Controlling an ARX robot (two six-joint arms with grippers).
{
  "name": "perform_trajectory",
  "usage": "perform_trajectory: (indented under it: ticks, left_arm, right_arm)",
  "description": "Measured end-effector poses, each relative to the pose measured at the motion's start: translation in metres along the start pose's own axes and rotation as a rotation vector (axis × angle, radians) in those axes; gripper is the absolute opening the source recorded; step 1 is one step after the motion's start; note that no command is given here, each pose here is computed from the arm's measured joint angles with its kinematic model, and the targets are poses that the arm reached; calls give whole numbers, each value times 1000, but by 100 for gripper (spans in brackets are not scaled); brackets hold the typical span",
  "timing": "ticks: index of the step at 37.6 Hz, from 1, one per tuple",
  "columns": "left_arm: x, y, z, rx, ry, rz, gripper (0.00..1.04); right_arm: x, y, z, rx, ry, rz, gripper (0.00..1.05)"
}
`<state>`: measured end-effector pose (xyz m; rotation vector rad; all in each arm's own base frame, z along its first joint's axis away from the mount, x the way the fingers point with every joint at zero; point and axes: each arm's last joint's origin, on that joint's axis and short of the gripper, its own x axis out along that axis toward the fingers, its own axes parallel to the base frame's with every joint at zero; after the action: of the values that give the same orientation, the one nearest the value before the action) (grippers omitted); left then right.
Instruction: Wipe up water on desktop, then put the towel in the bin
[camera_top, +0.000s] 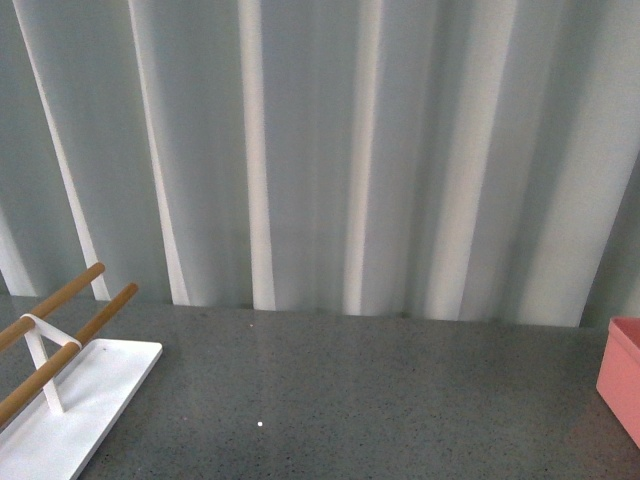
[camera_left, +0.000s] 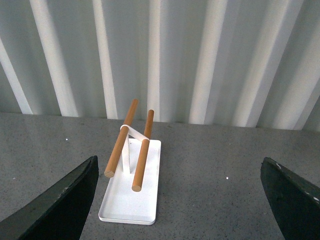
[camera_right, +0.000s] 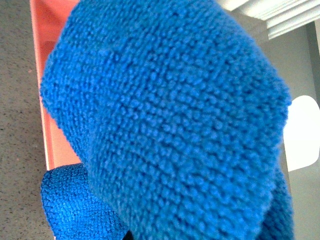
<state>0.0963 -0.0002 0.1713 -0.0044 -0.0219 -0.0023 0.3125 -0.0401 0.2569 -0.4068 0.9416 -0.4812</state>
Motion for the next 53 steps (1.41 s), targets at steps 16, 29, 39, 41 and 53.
perform_trajectory:
  ticks: [16,29,39,41,53]
  left_arm:
    - [0,0,0,0,0,0,98]
    - [0,0,0,0,0,0,98]
    - [0,0,0,0,0,0,98]
    - [0,0,0,0,0,0,98]
    - [0,0,0,0,0,0,98]
  right_arm:
    - [38,-1,-3,39,82,120,22]
    - [37,-2,-1,50,78,115,87]
    - [37,-2,-1,52,79,114,98]
    - [37,-2,-1,52,79,114,98]
    - [3,20,-62,384,-951,468,40]
